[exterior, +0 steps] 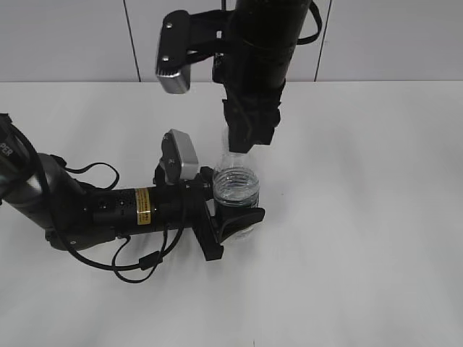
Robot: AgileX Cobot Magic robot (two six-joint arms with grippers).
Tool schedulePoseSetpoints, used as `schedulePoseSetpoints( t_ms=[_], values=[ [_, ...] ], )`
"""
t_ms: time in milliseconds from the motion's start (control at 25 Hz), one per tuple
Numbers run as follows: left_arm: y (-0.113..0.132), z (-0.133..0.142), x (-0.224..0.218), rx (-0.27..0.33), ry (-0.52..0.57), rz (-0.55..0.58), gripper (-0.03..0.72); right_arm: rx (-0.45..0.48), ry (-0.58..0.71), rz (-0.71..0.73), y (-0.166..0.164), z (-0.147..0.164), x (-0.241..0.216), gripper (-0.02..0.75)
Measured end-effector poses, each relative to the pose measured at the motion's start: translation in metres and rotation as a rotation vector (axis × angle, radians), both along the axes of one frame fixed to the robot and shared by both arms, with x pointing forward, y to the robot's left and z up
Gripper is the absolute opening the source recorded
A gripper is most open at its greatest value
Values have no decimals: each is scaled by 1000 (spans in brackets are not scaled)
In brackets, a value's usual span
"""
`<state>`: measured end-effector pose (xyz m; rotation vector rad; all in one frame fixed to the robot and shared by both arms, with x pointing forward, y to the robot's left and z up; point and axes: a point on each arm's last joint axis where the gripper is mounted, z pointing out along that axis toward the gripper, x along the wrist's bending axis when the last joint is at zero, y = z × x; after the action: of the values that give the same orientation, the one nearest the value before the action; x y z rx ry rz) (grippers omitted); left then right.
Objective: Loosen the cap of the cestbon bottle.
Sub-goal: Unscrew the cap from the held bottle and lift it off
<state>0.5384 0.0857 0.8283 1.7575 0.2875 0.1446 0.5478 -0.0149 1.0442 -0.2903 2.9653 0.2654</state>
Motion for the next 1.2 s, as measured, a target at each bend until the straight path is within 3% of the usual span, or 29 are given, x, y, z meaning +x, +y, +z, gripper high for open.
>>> schedulePoseSetpoints(
  t_ms=[280, 480, 640, 880, 960, 1080, 1200],
  values=[
    [0, 0, 0, 1, -1, 0, 410, -45, -56, 247, -1, 0, 1, 293],
    [0, 0, 0, 2, -1, 1, 410, -62, -76, 332, -1, 0, 1, 293],
    [0, 0, 0, 2, 0, 1, 410, -63, -76, 332, -1, 0, 1, 293],
    [0, 0, 0, 2, 0, 1, 410, -38, -44, 169, -1, 0, 1, 295],
    [0, 0, 0, 1, 4, 2, 410, -30, -33, 110, -1, 0, 1, 379],
    [0, 0, 0, -1, 7, 5, 410, -18, -18, 36, -1, 0, 1, 589],
    [0, 0, 0, -1, 7, 5, 410, -5, -7, -26, -1, 1, 1, 627]
  ],
)
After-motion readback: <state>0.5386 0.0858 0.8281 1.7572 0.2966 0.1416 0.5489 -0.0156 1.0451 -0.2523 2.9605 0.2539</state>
